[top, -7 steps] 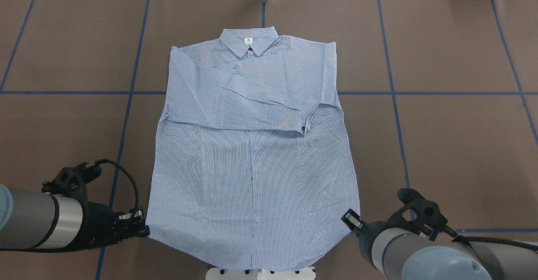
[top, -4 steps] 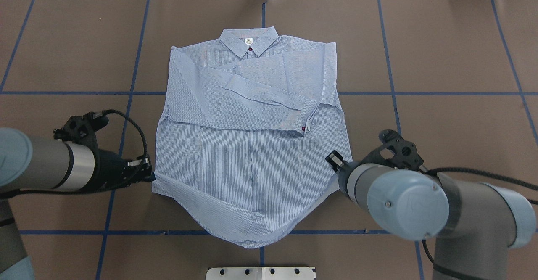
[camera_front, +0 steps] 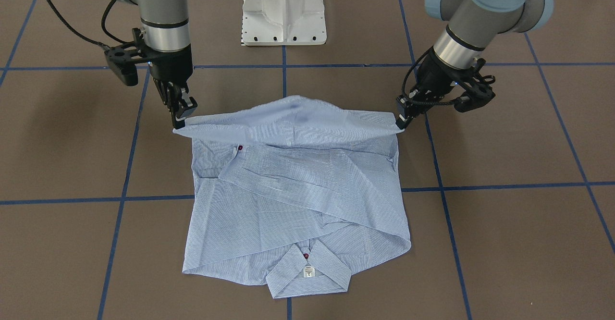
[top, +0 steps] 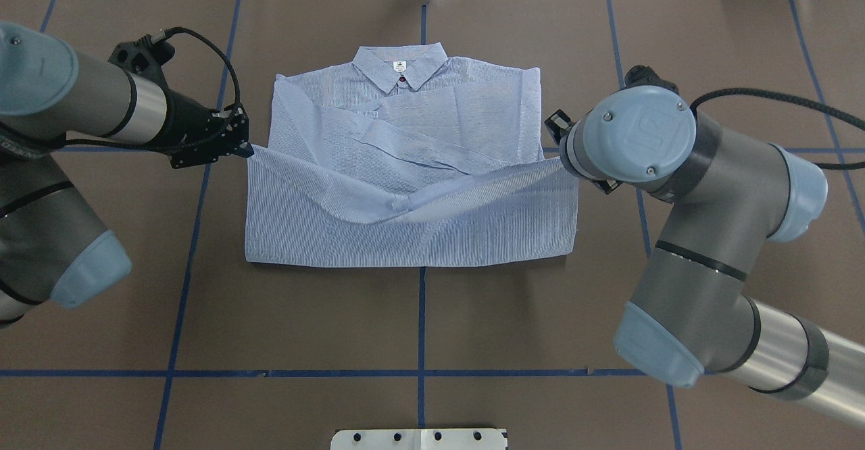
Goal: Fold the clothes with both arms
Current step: 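Lift the hem with both grippers and fold it toward the collar, then lower the hem onto the collar and open both grippers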
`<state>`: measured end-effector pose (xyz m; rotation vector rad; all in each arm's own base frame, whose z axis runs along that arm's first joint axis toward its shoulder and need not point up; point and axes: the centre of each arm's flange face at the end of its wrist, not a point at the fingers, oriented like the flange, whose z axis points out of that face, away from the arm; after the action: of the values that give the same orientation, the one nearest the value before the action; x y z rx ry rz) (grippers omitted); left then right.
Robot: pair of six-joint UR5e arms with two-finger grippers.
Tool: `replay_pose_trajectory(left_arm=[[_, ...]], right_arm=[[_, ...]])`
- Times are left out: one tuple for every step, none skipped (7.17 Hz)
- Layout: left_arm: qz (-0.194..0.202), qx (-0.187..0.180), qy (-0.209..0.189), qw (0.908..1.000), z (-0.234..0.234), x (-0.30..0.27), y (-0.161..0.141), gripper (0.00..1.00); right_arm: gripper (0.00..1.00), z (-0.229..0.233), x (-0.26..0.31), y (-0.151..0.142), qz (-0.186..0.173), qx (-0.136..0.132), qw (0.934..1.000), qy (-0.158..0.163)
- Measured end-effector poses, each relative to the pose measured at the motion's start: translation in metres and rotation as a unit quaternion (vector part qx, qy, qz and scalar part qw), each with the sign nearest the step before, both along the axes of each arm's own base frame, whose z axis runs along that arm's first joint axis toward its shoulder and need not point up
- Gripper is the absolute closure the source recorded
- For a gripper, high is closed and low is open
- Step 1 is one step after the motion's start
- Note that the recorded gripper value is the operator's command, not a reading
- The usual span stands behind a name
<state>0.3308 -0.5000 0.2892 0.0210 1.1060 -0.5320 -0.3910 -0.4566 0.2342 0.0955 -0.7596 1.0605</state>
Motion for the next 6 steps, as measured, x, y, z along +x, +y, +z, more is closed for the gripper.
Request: replay_pose_trajectory(left_arm=[[-0.017,-0.002,-0.009,0.9998,0.003,-0.009,-0.031,1.00],[-0.032,-0.005,-0.017,0.9993,0.007,-0.012,-0.061,1.00],[-0.040,-0.009,-0.024,0.9989,0.009,-0.011,-0.087,1.00],[-0.044,-0.011,-0.032,0.9985,0.011,-0.004,-0.107,1.00],[-0.045,-0.010,-0.037,0.9982,0.017,0.006,-0.126,1.00],[-0.048,-0.006,-0.037,0.9981,0.030,0.018,-0.145,1.00]], right_arm=[[1.00,0.003,0.012,-0.030,0.027,0.002,0.9996,-0.002],[1.00,0.014,0.017,-0.061,0.052,0.008,0.9985,-0.012],[1.00,0.030,0.012,-0.091,0.073,0.014,0.9969,-0.023],[1.00,0.037,-0.003,-0.121,0.088,0.020,0.9955,-0.027],[1.00,0.035,-0.022,-0.147,0.098,0.023,0.9947,-0.021],[1.00,0.034,-0.034,-0.164,0.103,0.025,0.9942,-0.018]])
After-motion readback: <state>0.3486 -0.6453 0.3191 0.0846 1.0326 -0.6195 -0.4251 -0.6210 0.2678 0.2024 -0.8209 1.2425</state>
